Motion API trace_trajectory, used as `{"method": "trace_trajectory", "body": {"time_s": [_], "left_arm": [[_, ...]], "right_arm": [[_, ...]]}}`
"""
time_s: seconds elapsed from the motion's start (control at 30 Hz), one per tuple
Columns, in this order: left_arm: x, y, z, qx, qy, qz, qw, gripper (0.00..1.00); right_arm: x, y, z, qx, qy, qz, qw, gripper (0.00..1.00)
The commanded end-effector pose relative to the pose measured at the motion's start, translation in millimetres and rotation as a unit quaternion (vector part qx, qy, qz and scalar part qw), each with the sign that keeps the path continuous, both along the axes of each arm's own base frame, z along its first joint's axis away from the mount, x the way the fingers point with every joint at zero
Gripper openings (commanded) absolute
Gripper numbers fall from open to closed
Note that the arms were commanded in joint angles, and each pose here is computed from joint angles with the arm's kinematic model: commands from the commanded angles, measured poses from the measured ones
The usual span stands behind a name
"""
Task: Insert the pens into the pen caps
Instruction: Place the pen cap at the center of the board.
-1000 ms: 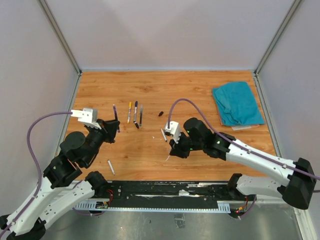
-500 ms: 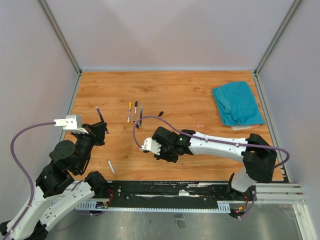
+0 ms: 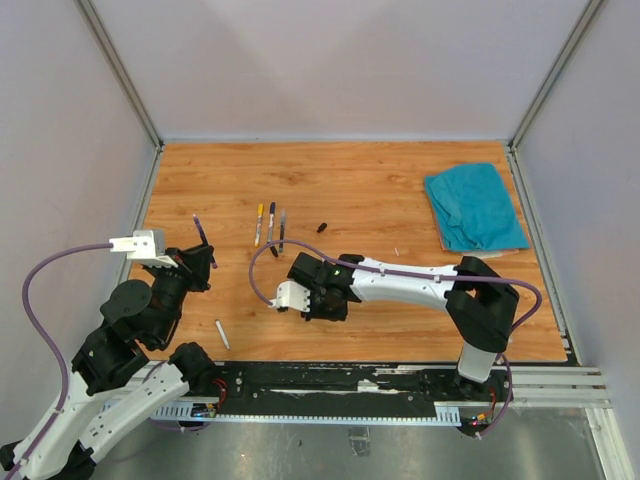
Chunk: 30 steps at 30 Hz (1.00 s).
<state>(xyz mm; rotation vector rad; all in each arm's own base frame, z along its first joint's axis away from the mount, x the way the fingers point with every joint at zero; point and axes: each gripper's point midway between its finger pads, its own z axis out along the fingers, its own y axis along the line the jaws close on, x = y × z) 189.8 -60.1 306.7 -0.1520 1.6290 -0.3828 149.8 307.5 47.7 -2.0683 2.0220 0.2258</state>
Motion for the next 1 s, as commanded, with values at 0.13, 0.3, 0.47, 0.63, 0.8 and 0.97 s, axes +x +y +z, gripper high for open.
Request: {"method": "trace_trajectory", "body": {"time_s": [0.13,0.3,0.47,0.63,0.8,0.97], "left_arm": [[-0.9,2.8,5.1,-0.015,-0.010,0.006,1.000,0.00],[-1.0,2.4,4.7,-0.013,-0.010,0.005,1.000,0.01],[-2.0,4.2,5.5,-0.015,-0.011,0.007,1.000,0.01],[-1.9,3.9,5.3,-0.016,-0.011,0.007,1.000,0.00],[-1.4,2.6,4.7,-0.014,-0.010,0.005,1.000,0.00],[0.1,0.6,3.1,-0.011,-0.007,0.003,1.000,0.00]], "right_arm": [[-0.3,1.0,-5.3,-0.025,-0.002,0.023,0.999,0.21],[-0.4,1.7,-11.1,-0.029,0.001,0.023,0.999,0.25],[-0.7,1.2,-14.1,-0.032,0.003,0.020,0.999,0.26],[-0.1,10.8,7.7,0.023,-0.009,-0.012,1.000,0.39],[5.5,13.9,37.3,0.107,-0.035,-0.126,0.986,0.57],[10.7,-2.8,44.0,0.147,-0.034,-0.358,0.921,0.67]]}}
